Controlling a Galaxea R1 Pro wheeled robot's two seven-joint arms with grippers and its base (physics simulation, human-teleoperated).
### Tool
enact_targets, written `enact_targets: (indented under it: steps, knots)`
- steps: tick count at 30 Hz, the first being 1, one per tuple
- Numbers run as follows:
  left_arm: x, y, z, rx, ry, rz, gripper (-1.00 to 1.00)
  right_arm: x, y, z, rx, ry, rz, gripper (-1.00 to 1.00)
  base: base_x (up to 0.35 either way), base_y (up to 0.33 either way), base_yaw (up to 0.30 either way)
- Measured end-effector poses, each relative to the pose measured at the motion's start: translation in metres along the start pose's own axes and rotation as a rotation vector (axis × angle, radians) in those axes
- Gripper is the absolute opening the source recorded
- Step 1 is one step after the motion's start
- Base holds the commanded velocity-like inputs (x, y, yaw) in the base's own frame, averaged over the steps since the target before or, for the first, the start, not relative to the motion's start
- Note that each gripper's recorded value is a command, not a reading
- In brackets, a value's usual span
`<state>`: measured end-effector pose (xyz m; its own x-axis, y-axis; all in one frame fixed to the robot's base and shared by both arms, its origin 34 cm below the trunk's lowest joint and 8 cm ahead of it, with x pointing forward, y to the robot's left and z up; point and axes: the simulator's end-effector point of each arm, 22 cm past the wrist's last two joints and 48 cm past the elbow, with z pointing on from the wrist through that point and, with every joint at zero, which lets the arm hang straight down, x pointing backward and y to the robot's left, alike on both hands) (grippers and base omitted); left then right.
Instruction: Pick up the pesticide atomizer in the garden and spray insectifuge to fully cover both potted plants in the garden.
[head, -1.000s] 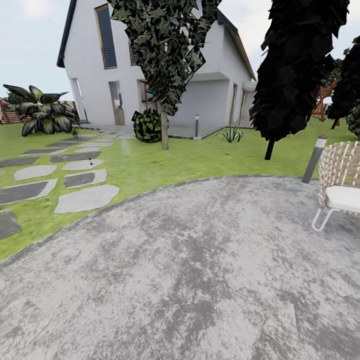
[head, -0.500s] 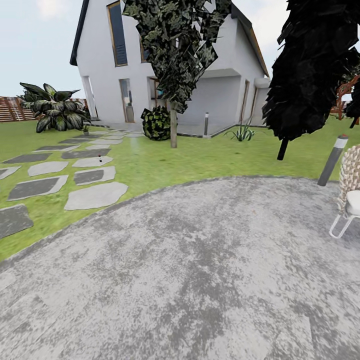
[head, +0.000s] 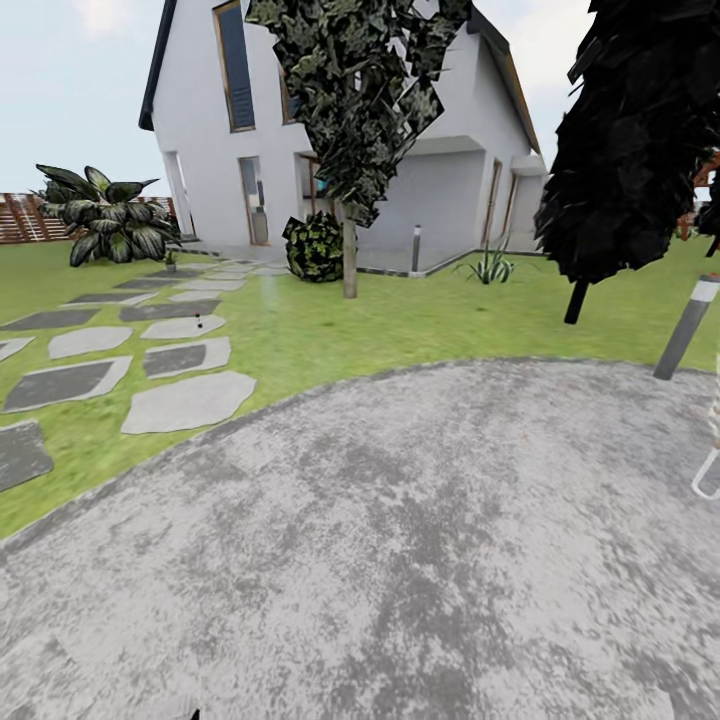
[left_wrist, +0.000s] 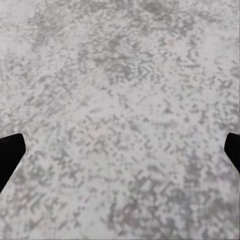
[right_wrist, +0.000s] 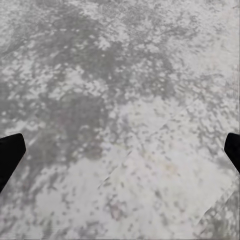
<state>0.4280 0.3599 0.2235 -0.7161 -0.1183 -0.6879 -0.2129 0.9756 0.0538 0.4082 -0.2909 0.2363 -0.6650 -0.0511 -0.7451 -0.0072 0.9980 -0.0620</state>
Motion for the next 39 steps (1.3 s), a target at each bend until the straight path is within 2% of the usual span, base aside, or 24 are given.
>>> enact_targets:
  steps: [7, 18, 23, 39]
  knots:
    - [0.012, 0.004, -0.003, -0.001, 0.020, 0.012, 1.00, 0.000, 0.001, 0.000, -0.002, 0.000, -0.001, 1.00, 0.334, 0.021, 0.047]
    - [0.015, -0.002, -0.004, 0.012, 0.026, 0.023, 1.00, 0.000, 0.001, 0.000, -0.001, -0.001, -0.001, 1.00, 0.316, 0.001, 0.254]
    - [0.015, -0.003, -0.004, 0.014, 0.025, 0.024, 1.00, 0.000, 0.001, 0.000, -0.001, 0.000, -0.001, 1.00, 0.059, 0.000, 0.164]
    - [-0.002, -0.003, -0.010, 0.015, 0.006, 0.021, 1.00, -0.015, 0.000, -0.005, -0.002, -0.015, -0.001, 1.00, 0.002, 0.000, 0.008]
